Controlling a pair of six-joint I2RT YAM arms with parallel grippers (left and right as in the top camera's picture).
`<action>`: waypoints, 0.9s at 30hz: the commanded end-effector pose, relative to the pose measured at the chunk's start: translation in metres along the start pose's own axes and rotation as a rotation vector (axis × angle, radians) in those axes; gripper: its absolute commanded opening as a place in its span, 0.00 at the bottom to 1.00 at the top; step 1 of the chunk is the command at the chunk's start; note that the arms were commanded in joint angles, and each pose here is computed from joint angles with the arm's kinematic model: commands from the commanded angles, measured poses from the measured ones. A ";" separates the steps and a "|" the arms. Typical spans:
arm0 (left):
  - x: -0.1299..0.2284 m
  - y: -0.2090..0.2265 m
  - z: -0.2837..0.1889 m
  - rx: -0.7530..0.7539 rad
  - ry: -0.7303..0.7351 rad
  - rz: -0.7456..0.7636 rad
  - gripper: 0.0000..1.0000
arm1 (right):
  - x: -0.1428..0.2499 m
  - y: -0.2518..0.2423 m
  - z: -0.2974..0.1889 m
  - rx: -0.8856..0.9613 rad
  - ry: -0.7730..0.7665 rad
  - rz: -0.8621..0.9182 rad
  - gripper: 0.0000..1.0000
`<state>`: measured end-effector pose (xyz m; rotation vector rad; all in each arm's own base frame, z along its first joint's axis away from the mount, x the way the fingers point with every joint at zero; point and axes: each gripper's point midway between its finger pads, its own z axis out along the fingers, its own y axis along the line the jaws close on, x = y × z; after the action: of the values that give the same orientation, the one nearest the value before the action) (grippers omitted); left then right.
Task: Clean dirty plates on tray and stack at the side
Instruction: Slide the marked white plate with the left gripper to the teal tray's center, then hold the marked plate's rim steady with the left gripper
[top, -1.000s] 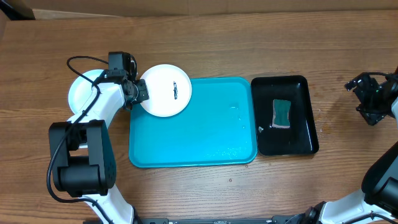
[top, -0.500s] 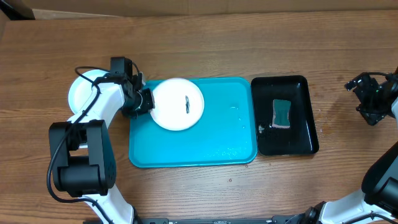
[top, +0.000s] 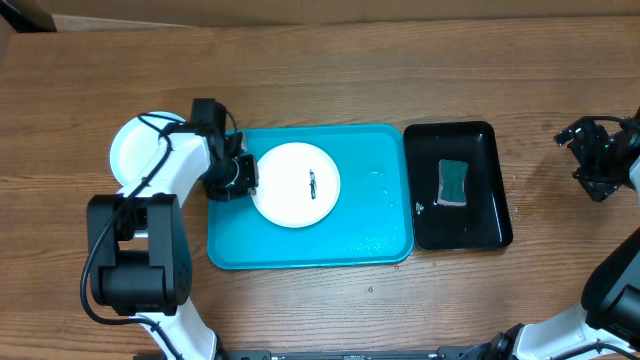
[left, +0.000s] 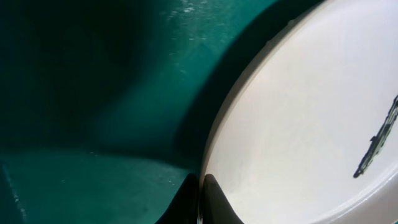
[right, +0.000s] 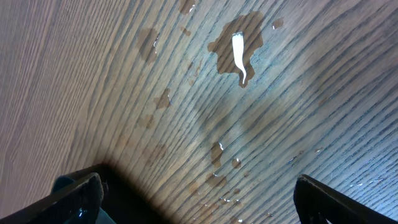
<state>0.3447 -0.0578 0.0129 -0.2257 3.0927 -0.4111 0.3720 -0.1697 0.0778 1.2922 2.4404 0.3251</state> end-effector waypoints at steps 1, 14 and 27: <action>0.005 -0.003 0.006 -0.029 0.016 0.027 0.10 | -0.008 0.006 -0.007 -0.015 -0.027 0.001 1.00; 0.009 -0.012 -0.016 -0.036 -0.009 0.043 0.22 | -0.008 0.006 -0.007 -0.015 -0.027 0.001 1.00; 0.017 -0.027 -0.071 -0.146 -0.167 0.000 0.23 | -0.008 0.007 -0.007 -0.021 -0.028 0.006 1.00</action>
<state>0.3294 -0.0673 0.0664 -0.2079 3.0257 -0.1949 0.3720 -0.1697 0.0778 1.2922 2.4404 0.3251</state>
